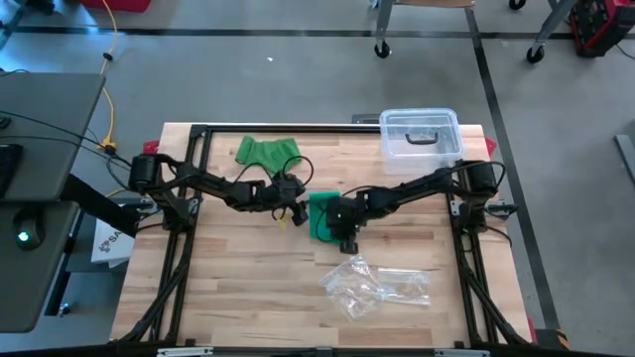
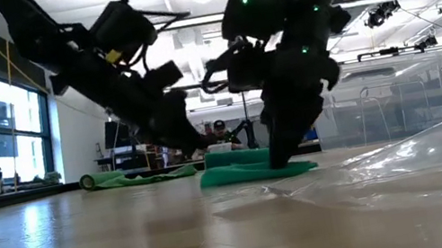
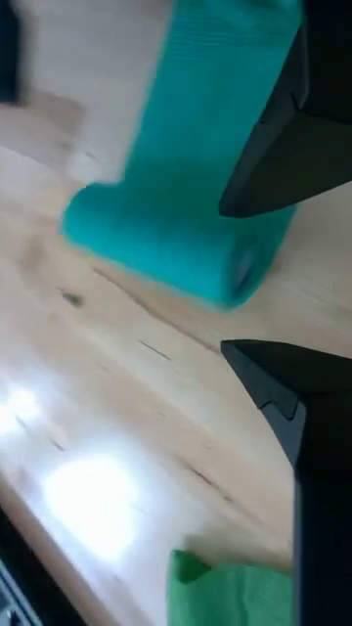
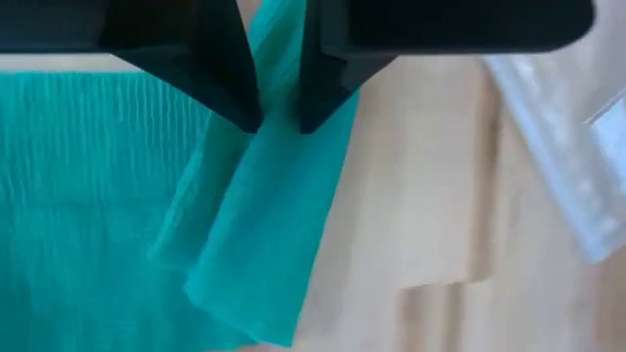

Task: Roll bandage
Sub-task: Roll the blue bandage

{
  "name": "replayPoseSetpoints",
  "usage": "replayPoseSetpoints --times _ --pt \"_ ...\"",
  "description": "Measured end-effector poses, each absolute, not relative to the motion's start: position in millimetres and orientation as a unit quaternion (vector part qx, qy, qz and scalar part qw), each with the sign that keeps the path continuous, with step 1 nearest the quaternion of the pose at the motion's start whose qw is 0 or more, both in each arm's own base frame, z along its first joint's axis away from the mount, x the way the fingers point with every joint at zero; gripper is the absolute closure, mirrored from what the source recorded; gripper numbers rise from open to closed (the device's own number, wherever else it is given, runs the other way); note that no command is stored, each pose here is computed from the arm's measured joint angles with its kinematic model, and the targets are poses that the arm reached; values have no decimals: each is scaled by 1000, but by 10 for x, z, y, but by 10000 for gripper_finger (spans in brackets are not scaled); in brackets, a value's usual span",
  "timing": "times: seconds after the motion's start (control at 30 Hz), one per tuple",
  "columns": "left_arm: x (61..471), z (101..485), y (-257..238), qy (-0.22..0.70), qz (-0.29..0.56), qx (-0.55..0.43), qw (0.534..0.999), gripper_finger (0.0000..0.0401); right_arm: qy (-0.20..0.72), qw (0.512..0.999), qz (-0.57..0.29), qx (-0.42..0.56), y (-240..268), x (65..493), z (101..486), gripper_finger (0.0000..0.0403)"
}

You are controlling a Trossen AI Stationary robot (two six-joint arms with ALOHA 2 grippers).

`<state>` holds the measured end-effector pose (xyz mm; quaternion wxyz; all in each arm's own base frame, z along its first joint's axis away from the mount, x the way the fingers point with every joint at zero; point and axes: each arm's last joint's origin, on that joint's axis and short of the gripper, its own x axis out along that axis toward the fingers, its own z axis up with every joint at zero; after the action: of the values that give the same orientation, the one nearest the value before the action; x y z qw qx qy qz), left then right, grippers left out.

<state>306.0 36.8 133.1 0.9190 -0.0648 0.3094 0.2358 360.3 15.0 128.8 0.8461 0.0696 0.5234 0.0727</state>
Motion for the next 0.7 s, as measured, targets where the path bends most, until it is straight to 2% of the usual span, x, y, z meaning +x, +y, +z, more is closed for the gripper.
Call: replayPoseSetpoints --times 0.17,0.3,0.53,0.7 --pt "3219 1459 504 269 214 -66 937 190 504 858 95 -9 412 3621 1332 358" --pt "3360 1393 662 278 171 -51 944 190 504 857 86 -55 511 3604 1326 361" --pt "3579 1167 830 304 116 -43 945 190 508 855 78 -62 516 3595 1323 361" --pt "3627 1085 901 322 78 -73 941 190 518 849 79 -62 533 3572 1314 361"
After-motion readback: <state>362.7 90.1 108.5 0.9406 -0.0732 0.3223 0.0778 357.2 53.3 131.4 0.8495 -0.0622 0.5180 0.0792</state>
